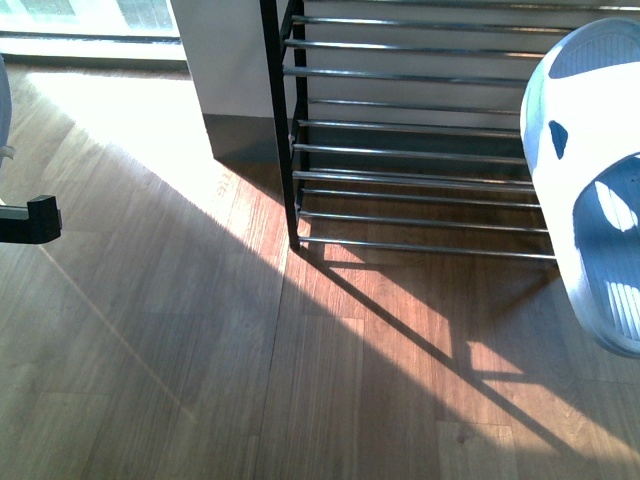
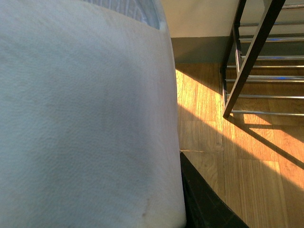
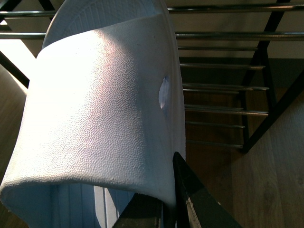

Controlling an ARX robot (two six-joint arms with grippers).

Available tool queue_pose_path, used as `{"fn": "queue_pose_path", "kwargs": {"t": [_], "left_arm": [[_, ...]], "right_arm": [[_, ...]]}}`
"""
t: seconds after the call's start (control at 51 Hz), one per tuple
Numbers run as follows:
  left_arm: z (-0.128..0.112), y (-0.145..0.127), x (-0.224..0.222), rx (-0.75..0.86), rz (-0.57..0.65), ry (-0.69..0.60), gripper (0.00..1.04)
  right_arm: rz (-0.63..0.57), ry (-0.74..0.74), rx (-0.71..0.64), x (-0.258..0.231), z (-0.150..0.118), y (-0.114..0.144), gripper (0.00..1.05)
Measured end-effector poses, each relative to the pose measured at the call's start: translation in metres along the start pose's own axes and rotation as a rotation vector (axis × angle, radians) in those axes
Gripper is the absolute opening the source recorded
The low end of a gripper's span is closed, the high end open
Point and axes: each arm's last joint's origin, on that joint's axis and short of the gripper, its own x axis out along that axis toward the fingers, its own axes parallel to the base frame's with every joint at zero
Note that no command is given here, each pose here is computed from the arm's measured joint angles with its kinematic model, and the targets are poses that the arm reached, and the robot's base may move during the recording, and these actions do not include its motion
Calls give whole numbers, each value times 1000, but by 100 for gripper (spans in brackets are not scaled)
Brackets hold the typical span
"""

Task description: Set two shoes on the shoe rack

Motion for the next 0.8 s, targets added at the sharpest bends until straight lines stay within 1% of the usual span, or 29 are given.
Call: {"fn": "queue_pose_path", "kwargs": {"t": [0.804], "left_arm": [[0,0,0,0,2,0,2]], "right_arm": [[0,0,2,0,0,0,2]]}}
